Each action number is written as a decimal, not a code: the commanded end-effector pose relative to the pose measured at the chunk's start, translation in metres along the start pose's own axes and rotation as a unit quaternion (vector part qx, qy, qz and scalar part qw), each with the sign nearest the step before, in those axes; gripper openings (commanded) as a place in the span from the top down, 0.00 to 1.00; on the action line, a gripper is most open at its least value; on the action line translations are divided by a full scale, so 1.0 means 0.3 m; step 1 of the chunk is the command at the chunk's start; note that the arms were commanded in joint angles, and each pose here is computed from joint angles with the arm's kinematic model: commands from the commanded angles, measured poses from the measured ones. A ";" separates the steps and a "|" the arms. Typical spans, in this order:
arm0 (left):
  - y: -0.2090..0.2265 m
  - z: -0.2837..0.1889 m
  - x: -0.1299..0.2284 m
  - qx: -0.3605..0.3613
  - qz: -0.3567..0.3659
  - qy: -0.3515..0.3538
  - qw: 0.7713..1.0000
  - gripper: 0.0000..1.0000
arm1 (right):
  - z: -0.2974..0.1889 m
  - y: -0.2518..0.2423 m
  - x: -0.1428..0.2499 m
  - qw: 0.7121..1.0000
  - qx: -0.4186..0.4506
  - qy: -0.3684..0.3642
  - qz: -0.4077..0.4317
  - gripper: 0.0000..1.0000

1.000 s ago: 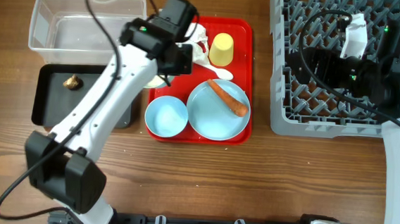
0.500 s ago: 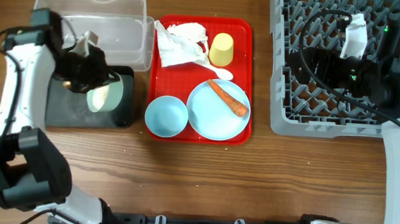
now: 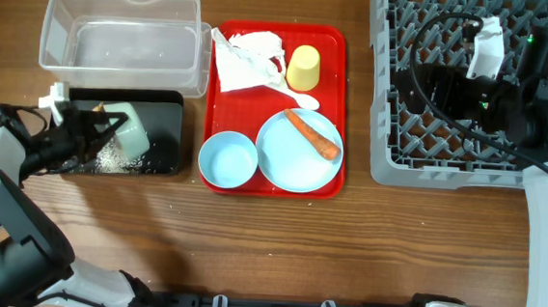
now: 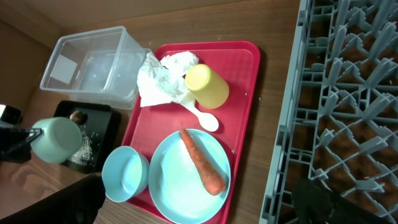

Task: Sort waste into correct bins and load items into the dishwasher rack
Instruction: 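Tip the rice out of the green bowl onto the black tray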

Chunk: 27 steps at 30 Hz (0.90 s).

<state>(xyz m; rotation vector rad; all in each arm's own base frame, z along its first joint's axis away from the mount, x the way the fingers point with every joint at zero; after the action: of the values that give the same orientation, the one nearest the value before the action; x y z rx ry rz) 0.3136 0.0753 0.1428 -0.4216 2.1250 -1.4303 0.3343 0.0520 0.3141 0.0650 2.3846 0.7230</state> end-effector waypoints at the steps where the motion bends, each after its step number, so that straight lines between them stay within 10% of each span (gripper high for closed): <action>1: -0.091 -0.028 -0.037 0.094 0.024 -0.041 0.994 0.96 | -0.010 0.011 -0.017 1.000 0.001 -0.008 0.000 0.00; 27: -0.149 -0.039 -0.028 0.146 -0.085 -0.038 0.985 0.96 | -0.010 0.009 -0.010 1.000 0.002 -0.004 0.024 0.00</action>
<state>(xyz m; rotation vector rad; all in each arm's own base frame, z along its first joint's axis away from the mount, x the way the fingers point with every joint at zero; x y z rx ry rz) 0.3132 0.0712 0.1805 -0.5264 1.8544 -1.7269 0.3328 0.0521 0.3128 0.1201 2.3991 0.7446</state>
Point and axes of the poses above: each gripper's point midway between its finger pads, its own z axis out along the fingers, its own y axis along the line the jaws close on, x = y × z, the point moved 3 cm from there along -z, back along the fingers, and after that the axes turned 10 degrees about z, right-handed, at the moved point
